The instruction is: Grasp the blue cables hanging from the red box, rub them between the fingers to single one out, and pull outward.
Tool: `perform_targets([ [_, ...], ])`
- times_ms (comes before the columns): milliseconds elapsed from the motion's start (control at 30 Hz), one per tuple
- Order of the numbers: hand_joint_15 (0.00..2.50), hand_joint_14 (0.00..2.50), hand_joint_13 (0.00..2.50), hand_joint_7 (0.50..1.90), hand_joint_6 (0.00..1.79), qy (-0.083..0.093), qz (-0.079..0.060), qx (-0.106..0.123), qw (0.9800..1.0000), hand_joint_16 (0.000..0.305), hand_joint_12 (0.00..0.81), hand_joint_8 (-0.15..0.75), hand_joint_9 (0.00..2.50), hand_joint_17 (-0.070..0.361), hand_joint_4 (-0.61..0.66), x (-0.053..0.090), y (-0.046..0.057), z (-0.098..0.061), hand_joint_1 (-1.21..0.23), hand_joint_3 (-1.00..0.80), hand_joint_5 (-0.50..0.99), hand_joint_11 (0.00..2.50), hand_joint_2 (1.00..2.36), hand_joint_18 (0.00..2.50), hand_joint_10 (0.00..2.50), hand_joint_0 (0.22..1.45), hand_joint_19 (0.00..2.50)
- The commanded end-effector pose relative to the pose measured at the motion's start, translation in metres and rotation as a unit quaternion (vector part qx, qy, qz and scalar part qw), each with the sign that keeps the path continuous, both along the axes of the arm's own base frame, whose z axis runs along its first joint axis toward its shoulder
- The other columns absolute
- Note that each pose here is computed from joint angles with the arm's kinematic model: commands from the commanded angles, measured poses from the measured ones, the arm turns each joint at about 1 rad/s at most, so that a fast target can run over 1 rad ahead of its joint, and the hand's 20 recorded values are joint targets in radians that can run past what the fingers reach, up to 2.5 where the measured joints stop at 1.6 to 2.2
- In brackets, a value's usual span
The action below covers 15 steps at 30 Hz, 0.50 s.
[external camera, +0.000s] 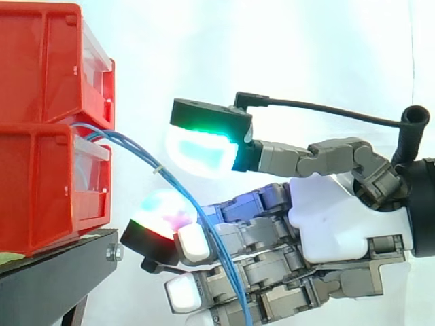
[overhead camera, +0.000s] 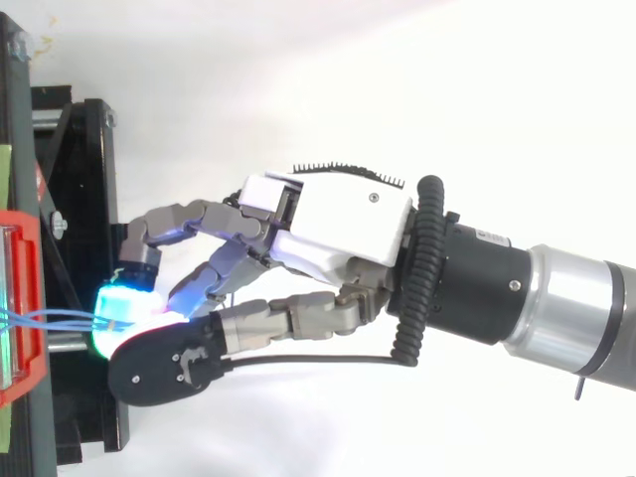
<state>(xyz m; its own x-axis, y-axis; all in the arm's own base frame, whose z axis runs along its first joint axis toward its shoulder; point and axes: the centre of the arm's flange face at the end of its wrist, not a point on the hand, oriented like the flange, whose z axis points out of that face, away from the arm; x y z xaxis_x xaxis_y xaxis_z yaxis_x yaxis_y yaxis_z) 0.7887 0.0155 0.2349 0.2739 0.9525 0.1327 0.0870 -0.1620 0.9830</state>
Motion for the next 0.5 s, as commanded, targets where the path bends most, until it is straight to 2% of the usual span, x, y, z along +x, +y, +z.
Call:
perform_targets([
  [0, 0.58, 0.02, 0.85, 1.21, 0.59, 0.003, 0.003, -0.001, 1.0000, 0.041, 0.298, 0.210, 1.10, 0.093, 0.11, -0.0005, 0.0029, 0.0005, -0.64, -0.37, -0.08, 0.65, 1.01, 0.62, 0.02, 0.57, 0.53],
  [67, 0.58, 0.02, 0.85, 1.19, 0.62, 0.002, 0.003, -0.001, 1.0000, 0.041, 0.297, 0.207, 1.10, 0.093, 0.10, -0.0002, 0.0030, 0.0012, -0.65, -0.35, -0.09, 0.66, 1.01, 0.62, 0.02, 0.57, 0.53],
  [133, 0.58, 0.02, 0.85, 1.10, 0.68, 0.003, 0.003, 0.000, 1.0000, 0.041, 0.297, 0.208, 1.08, 0.092, 0.09, -0.0006, 0.0029, 0.0010, -0.65, -0.33, -0.10, 0.66, 1.01, 0.62, 0.02, 0.57, 0.53],
  [300, 0.58, 0.02, 0.84, 1.07, 0.71, 0.003, 0.003, 0.000, 1.0000, 0.041, 0.294, 0.215, 1.07, 0.093, 0.09, -0.0003, 0.0042, 0.0017, -0.64, -0.33, -0.11, 0.65, 1.01, 0.62, 0.02, 0.58, 0.53],
  [467, 0.58, 0.02, 0.84, 0.96, 0.76, -0.001, 0.000, 0.001, 1.0000, 0.042, 0.298, 0.219, 1.05, 0.094, 0.10, 0.0022, 0.0000, 0.0087, -0.62, -0.38, -0.14, 0.65, 1.01, 0.62, 0.02, 0.56, 0.53],
])
